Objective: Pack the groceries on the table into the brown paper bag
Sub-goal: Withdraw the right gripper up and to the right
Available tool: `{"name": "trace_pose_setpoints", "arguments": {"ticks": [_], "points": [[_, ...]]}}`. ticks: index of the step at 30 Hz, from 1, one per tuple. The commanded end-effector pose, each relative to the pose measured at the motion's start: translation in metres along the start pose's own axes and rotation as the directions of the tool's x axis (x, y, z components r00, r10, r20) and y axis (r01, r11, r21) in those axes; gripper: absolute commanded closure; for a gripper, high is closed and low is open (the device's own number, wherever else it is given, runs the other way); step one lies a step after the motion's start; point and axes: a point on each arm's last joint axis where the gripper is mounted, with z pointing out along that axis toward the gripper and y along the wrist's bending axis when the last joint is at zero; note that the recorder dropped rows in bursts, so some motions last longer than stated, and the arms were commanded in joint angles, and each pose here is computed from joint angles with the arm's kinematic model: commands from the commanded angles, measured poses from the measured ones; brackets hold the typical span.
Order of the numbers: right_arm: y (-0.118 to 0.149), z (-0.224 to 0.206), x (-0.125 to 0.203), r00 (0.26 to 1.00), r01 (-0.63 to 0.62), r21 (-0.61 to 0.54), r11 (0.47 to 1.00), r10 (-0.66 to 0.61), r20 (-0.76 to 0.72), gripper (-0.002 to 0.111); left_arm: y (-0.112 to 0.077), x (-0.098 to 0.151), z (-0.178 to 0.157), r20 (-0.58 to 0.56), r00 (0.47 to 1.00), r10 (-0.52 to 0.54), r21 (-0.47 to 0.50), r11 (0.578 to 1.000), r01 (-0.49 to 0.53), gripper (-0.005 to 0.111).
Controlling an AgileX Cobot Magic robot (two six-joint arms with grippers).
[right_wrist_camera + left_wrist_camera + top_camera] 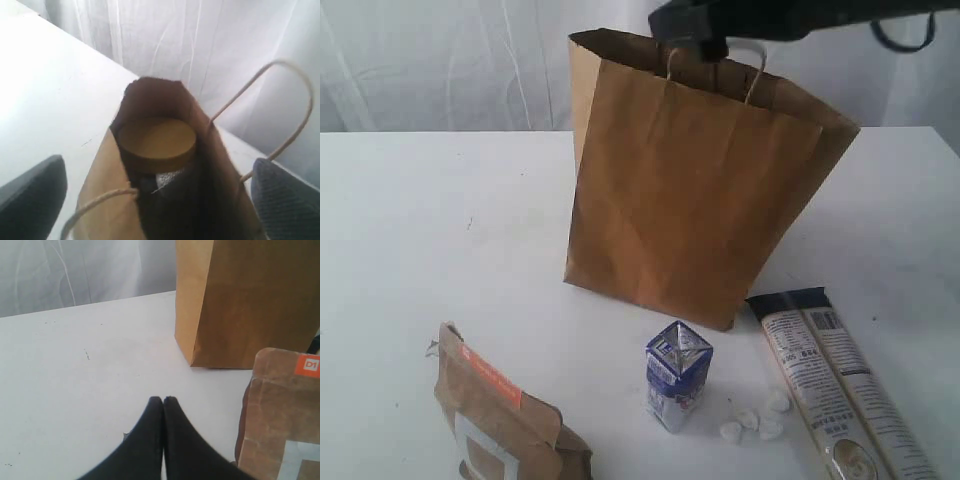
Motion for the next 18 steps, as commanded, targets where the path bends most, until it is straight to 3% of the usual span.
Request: {"name": "trace_pose_setpoints", "arguments": {"ticks": [1,4,7,9,13,14,18], "points": [[0.003,-0.045,-0.025,0.983,0.167,0.134,0.977,-0.176,0.054,0.016,-0.002,0.001,0.000,-0.005,1.000,-0.025,0.018,1.000,0.025,0.107],[0.006,-0.074,-0.035,0.974,0.201,0.210,0.957,-0.218,0.062,0.017,-0.002,0.001,0.000,-0.005,1.000,-0.025,0.018,1.000,0.025,0.107],[0.009,-0.099,-0.038,0.979,0.189,0.280,0.941,-0.204,0.027,0.024,-0.002,0.001,0.000,-0.005,1.000,-0.025,0.018,1.000,0.025,0.107],[0.008,-0.115,-0.034,0.987,0.158,0.331,0.930,-0.158,-0.027,0.036,-0.002,0.001,0.000,-0.005,1.000,-0.025,0.018,1.000,0.025,0.107],[0.003,-0.138,-0.017,0.980,0.092,0.448,0.889,-0.002,-0.198,0.068,-0.002,0.001,0.000,-0.005,1.000,-0.023,0.018,1.000,0.023,0.107],[0.000,-0.143,-0.011,0.963,0.109,0.483,0.869,0.030,-0.269,0.078,-0.002,0.001,0.000,-0.005,1.000,-0.020,0.018,1.000,0.021,0.107],[-0.002,-0.154,0.007,0.883,0.155,0.517,0.842,0.116,-0.454,0.097,-0.001,0.001,0.000,-0.006,1.000,-0.020,0.012,1.000,0.020,0.107]]}}
